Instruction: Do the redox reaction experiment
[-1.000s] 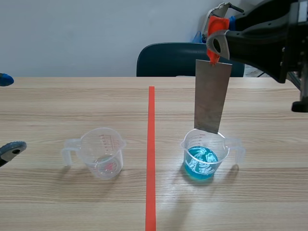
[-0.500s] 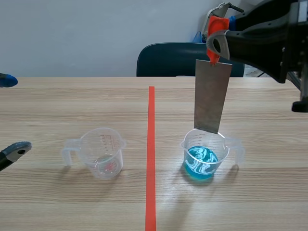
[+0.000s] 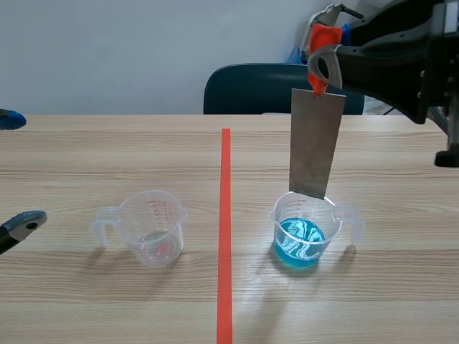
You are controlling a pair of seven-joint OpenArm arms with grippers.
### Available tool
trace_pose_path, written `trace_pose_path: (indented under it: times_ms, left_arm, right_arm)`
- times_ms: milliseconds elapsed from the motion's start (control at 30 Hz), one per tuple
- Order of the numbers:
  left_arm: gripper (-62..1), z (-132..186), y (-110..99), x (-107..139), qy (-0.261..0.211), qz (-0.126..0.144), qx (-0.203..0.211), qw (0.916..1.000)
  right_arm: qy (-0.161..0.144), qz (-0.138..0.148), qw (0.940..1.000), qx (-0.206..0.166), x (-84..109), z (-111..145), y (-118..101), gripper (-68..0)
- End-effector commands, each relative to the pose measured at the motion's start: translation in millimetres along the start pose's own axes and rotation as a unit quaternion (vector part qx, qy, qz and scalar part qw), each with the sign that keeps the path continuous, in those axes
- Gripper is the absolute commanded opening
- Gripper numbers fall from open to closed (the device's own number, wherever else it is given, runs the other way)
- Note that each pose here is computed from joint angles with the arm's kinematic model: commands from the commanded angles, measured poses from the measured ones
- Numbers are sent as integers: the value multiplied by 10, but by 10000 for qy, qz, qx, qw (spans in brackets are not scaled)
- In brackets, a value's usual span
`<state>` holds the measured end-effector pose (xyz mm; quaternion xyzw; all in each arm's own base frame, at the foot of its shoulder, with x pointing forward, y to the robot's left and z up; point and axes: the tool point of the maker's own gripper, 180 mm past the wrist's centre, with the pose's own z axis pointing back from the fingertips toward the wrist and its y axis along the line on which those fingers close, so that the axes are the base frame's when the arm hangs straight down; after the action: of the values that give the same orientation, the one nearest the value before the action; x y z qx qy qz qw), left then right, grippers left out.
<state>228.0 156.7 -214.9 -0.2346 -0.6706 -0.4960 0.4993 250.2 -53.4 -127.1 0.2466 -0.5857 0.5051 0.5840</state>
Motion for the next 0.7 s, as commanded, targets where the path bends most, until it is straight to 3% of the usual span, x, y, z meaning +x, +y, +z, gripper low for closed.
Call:
trace_pose_path:
  times_ms: [0, 267, 667]
  left_arm:
    - [14, -33, 31, 96, -183, -50, 10, 9998]
    - [14, -34, 32, 7, 65, -49, 11, 10000]
    - [14, -34, 32, 8, 61, -49, 11, 10000]
  right_arm:
    - [-117, 89, 9999, -4, 91, 16, -23, -665]
    - [-117, 89, 9999, -4, 91, 16, -23, -665]
    - [-117, 89, 9999, -4, 91, 16, -23, -665]
